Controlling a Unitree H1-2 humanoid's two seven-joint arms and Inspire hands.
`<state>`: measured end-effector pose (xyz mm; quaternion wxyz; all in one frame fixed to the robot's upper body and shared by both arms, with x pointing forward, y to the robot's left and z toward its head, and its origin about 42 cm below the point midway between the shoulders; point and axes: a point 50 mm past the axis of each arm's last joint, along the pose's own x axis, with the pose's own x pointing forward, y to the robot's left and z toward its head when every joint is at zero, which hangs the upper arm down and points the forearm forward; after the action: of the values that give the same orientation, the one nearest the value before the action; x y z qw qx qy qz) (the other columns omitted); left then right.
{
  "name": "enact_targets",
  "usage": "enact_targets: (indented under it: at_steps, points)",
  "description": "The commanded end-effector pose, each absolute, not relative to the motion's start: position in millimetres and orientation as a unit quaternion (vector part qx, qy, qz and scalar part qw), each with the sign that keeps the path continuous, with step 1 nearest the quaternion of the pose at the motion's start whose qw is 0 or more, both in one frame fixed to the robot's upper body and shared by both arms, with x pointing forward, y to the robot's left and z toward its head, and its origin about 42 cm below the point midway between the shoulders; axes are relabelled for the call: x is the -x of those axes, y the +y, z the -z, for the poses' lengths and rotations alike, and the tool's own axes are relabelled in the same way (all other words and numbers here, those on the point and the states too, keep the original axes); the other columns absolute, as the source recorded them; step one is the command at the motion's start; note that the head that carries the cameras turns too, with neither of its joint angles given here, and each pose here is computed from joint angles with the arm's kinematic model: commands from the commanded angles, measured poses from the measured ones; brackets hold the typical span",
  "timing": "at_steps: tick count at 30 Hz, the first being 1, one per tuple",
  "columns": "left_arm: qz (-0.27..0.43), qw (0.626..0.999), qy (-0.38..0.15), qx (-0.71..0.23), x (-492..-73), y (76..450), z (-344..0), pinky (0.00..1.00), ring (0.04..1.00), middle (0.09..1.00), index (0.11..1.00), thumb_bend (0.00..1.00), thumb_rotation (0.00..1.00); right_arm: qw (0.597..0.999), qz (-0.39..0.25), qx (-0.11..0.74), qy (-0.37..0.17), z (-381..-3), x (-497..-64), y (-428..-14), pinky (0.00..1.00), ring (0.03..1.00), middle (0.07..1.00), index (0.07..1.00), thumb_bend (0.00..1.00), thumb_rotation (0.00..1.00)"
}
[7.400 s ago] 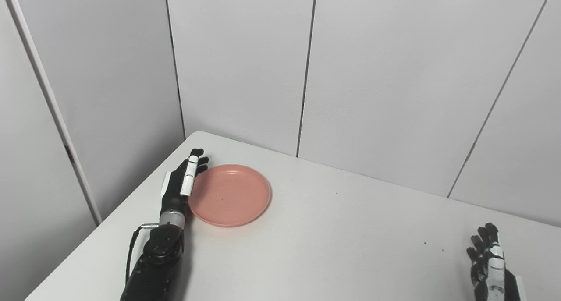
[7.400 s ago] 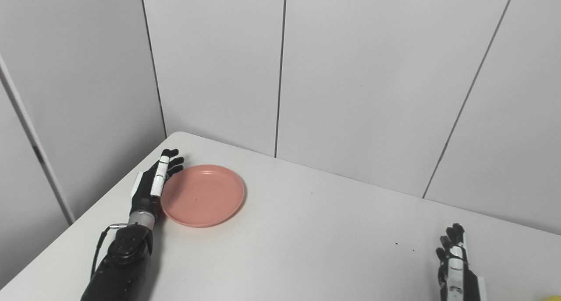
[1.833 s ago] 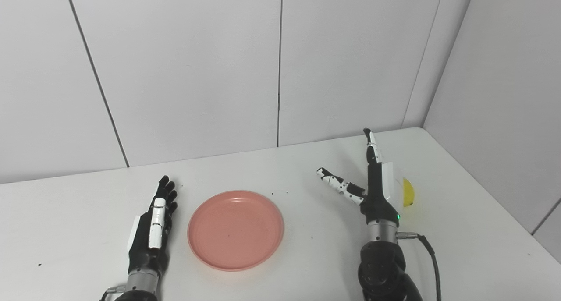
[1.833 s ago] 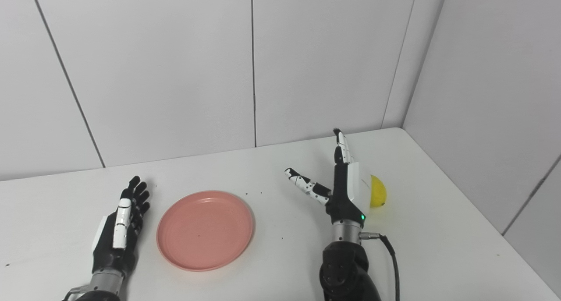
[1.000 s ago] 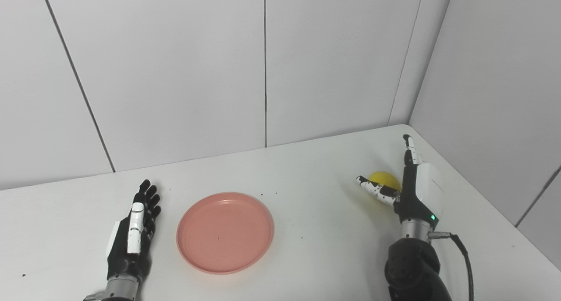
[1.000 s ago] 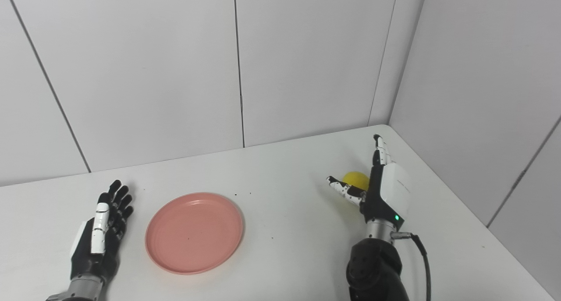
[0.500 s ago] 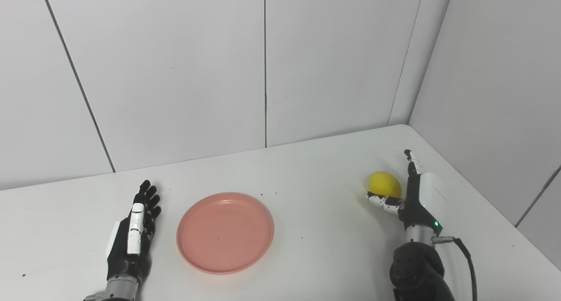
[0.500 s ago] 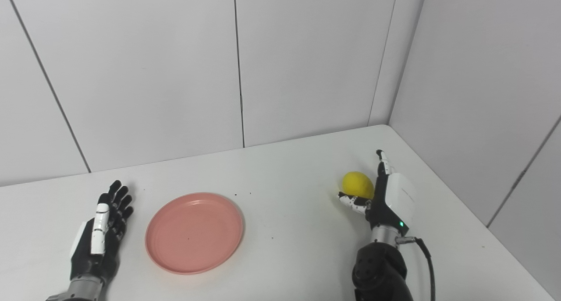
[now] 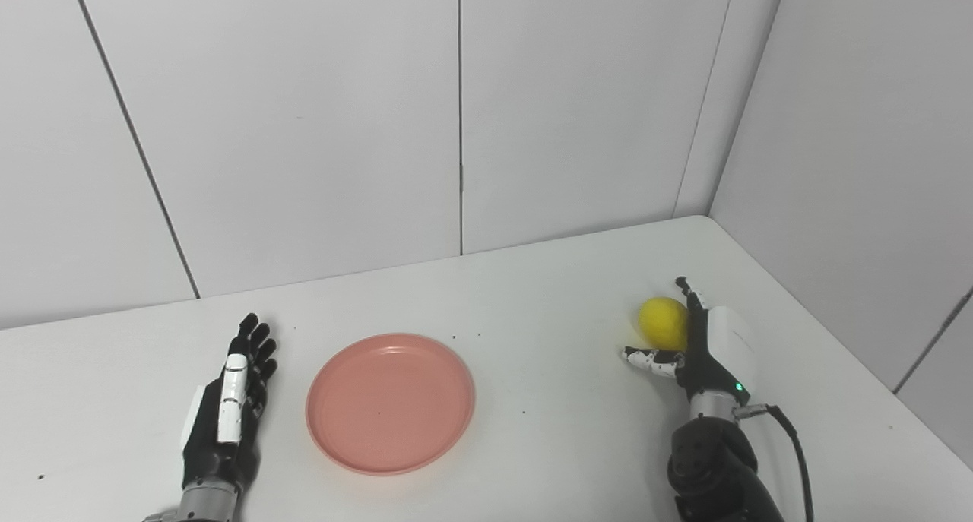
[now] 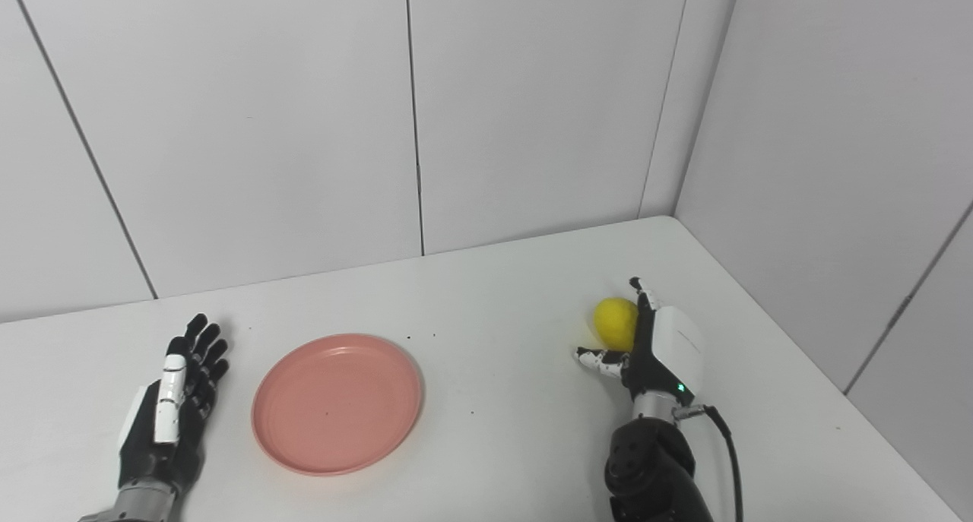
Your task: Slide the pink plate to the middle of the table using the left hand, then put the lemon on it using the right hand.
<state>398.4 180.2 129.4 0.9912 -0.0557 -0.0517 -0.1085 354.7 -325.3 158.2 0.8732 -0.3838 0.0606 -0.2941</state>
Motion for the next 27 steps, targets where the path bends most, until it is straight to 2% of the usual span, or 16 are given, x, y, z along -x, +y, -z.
enact_targets:
  at_steps: [1,3,4,5,7,8,9,11,18,19,21,23,27]
  points:
    - [0.109,0.991,-0.049,0.054,-394.9,184.3,-125.8,1.00,0.984,0.986,0.986,0.53,1.00,0.869,0.302,0.390,0.044,-178.9,-365.7,-329.8,0.35,0.457,0.825,0.833,0.75,0.06]
    - [0.108,0.992,-0.048,0.052,-394.8,183.7,-126.3,1.00,0.984,0.987,0.986,0.53,1.00,0.871,0.300,0.385,0.047,-180.4,-367.2,-330.8,0.27,0.357,0.770,0.826,0.74,0.04]
    - [0.108,0.992,-0.048,0.050,-394.8,183.5,-126.6,1.00,0.982,0.986,0.986,0.53,1.00,0.871,0.300,0.386,0.048,-180.7,-368.1,-331.3,0.19,0.266,0.632,0.818,0.66,0.02]
    - [0.109,0.992,-0.049,0.050,-394.7,183.2,-126.9,1.00,0.981,0.985,0.986,0.53,1.00,0.870,0.301,0.387,0.051,-180.6,-369.0,-331.8,0.15,0.222,0.560,0.806,0.61,0.01]
    - [0.110,0.991,-0.051,0.050,-394.6,183.0,-127.0,1.00,0.982,0.986,0.987,0.52,1.00,0.868,0.302,0.390,0.055,-180.0,-370.2,-332.3,0.10,0.157,0.487,0.782,0.57,0.00]
    - [0.109,0.991,-0.051,0.051,-394.6,182.7,-127.2,1.00,0.982,0.985,0.987,0.52,1.00,0.865,0.302,0.398,0.058,-179.3,-371.2,-333.0,0.09,0.148,0.478,0.776,0.57,0.00]
    - [0.109,0.991,-0.051,0.051,-394.5,182.5,-127.3,1.00,0.980,0.983,0.986,0.52,1.00,0.862,0.302,0.403,0.060,-178.9,-371.8,-333.5,0.12,0.200,0.472,0.727,0.56,0.00]
    - [0.108,0.992,-0.050,0.052,-394.6,182.1,-127.6,1.00,0.982,0.984,0.986,0.52,1.00,0.859,0.302,0.408,0.063,-178.7,-372.1,-333.8,0.15,0.244,0.472,0.687,0.55,0.00]
    - [0.108,0.991,-0.052,0.054,-394.2,181.2,-128.6,1.00,0.981,0.983,0.982,0.52,1.00,0.854,0.316,0.408,0.072,-179.3,-371.7,-334.6,0.15,0.224,0.470,0.591,0.55,0.00]
    - [0.108,0.991,-0.051,0.053,-394.3,181.2,-128.7,1.00,0.980,0.982,0.982,0.52,1.00,0.853,0.318,0.408,0.074,-179.4,-371.7,-334.7,0.16,0.218,0.470,0.538,0.54,0.00]
    - [0.108,0.992,-0.051,0.052,-394.5,180.8,-128.7,1.00,0.981,0.983,0.983,0.52,1.00,0.852,0.320,0.407,0.079,-180.0,-371.7,-335.5,0.16,0.216,0.470,0.509,0.53,0.00]
    - [0.109,0.991,-0.052,0.051,-394.7,180.3,-128.5,1.00,0.983,0.984,0.983,0.52,1.00,0.851,0.321,0.406,0.084,-180.5,-372.0,-336.4,0.20,0.249,0.472,0.491,0.53,0.00]
    - [0.108,0.992,-0.052,0.049,-394.6,179.4,-127.9,1.00,0.980,0.981,0.981,0.52,1.00,0.851,0.331,0.400,0.082,-181.7,-371.1,-336.0,0.21,0.252,0.471,0.486,0.53,0.00]
